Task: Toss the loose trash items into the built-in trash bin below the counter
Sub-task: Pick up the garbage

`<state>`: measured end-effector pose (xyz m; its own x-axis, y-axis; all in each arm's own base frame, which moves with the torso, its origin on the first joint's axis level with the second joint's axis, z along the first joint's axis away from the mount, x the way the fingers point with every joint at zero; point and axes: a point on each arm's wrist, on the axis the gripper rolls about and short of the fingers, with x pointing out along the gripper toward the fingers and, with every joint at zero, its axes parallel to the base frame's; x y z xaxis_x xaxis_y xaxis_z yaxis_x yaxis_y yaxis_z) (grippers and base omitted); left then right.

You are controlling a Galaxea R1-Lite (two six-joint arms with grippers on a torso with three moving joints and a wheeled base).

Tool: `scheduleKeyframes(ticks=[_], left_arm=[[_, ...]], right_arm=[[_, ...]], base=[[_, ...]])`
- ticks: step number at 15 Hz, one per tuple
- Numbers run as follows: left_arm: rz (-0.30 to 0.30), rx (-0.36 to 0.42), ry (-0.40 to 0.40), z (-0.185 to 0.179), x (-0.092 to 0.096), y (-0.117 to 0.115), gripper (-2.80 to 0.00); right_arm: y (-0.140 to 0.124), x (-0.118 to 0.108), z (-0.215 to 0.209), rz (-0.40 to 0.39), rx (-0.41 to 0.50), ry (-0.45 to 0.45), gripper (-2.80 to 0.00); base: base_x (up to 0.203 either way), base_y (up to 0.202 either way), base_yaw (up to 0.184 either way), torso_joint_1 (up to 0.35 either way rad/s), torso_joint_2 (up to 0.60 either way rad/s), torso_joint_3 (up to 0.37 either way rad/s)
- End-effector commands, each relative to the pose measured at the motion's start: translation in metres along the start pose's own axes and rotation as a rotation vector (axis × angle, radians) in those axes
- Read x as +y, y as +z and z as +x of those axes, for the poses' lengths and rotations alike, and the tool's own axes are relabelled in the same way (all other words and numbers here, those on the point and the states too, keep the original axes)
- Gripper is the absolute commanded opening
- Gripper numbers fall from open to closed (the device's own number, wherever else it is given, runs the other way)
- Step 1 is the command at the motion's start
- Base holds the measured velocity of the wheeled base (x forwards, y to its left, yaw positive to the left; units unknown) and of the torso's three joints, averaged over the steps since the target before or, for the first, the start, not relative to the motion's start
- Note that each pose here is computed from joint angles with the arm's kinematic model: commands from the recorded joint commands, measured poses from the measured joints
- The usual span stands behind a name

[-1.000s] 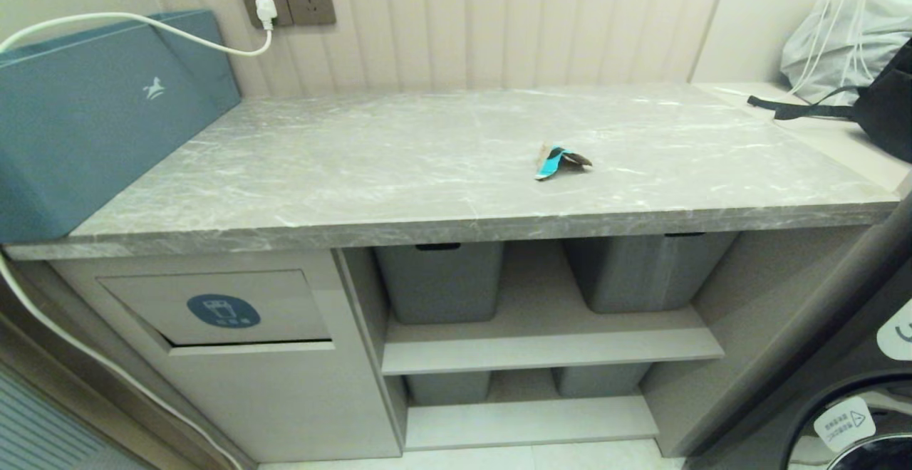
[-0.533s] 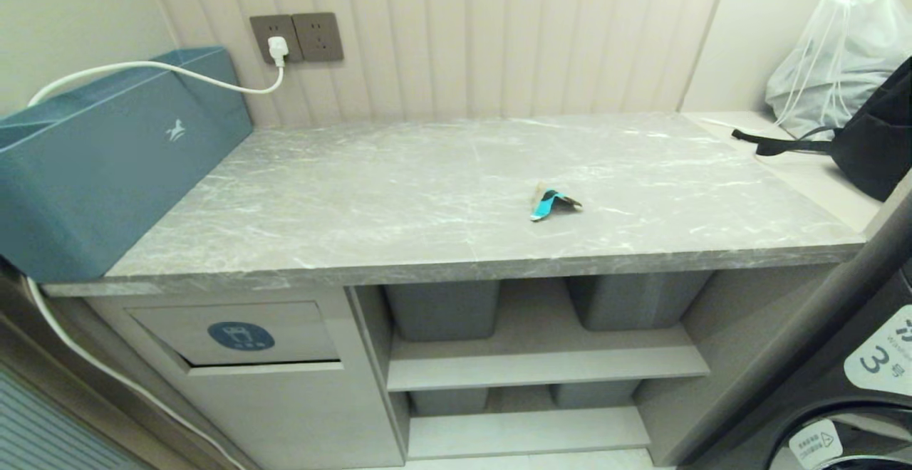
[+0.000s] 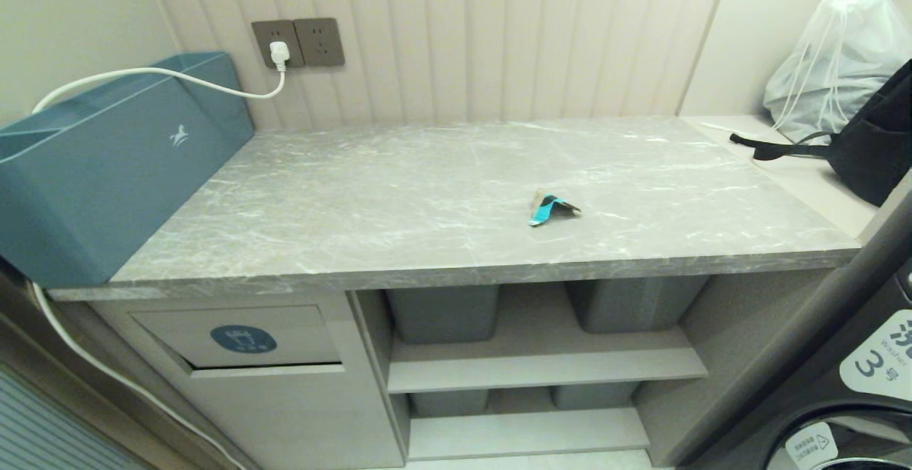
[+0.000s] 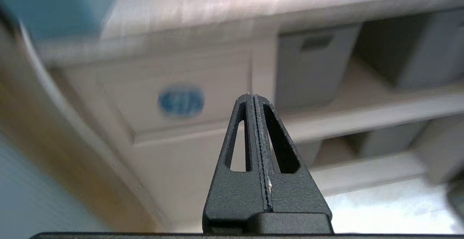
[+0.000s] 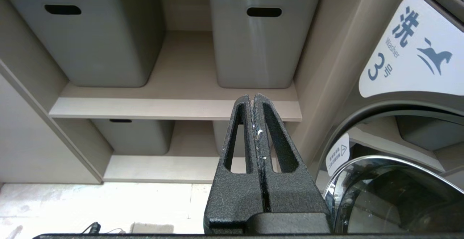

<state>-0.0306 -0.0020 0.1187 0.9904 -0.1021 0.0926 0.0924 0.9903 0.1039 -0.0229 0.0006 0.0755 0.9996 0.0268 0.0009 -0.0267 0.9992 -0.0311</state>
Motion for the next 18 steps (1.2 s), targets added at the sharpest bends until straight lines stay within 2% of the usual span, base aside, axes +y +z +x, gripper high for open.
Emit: scheduleKeyframes(ticks=[1, 4, 6, 8, 10, 12, 14, 16, 18], left_arm=[[-0.006, 0.045, -0.053, 0.013, 0.003, 0.026, -2.80], [-0.033, 0.146, -0.246, 0.061, 0.007, 0.068, -2.80], [-0.053, 0.208, -0.346, 0.119, 0.010, 0.088, -2.80], [-0.059, 0.242, -0.459, 0.186, 0.000, 0.099, -2.80], [-0.047, 0.249, -0.596, 0.244, -0.039, 0.103, -2.80], [-0.046, 0.268, -0.690, 0.283, -0.093, 0.098, -2.80], [-0.057, 0.265, -0.720, 0.304, -0.141, 0.097, -2.80], [-0.073, 0.268, -0.711, 0.321, -0.168, 0.094, -2.80], [-0.078, 0.264, -0.706, 0.340, -0.183, 0.090, -2.80]], right_arm=[[0.000, 0.000, 0.000, -0.001, -0.001, 0.001, -2.80], [0.000, 0.000, 0.000, 0.000, -0.001, -0.001, -2.80], [0.000, 0.000, 0.000, 0.000, -0.001, -0.001, -2.80], [0.000, 0.000, 0.000, 0.000, -0.001, -0.001, -2.80], [0.000, 0.000, 0.000, 0.000, -0.001, -0.001, -2.80], [0.000, 0.000, 0.000, 0.000, -0.001, -0.001, -2.80], [0.000, 0.000, 0.000, 0.000, -0.001, -0.001, -2.80], [0.000, 0.000, 0.000, 0.000, -0.001, -0.001, -2.80], [0.000, 0.000, 0.000, 0.000, -0.001, -0.001, -2.80]], base=[[0.000, 0.000, 0.000, 0.000, 0.00, 0.000], [0.000, 0.000, 0.000, 0.000, 0.00, 0.000], [0.000, 0.000, 0.000, 0.000, 0.00, 0.000], [0.000, 0.000, 0.000, 0.000, 0.00, 0.000], [0.000, 0.000, 0.000, 0.000, 0.00, 0.000], [0.000, 0.000, 0.000, 0.000, 0.00, 0.000], [0.000, 0.000, 0.000, 0.000, 0.00, 0.000], [0.000, 0.000, 0.000, 0.000, 0.00, 0.000], [0.000, 0.000, 0.000, 0.000, 0.00, 0.000]])
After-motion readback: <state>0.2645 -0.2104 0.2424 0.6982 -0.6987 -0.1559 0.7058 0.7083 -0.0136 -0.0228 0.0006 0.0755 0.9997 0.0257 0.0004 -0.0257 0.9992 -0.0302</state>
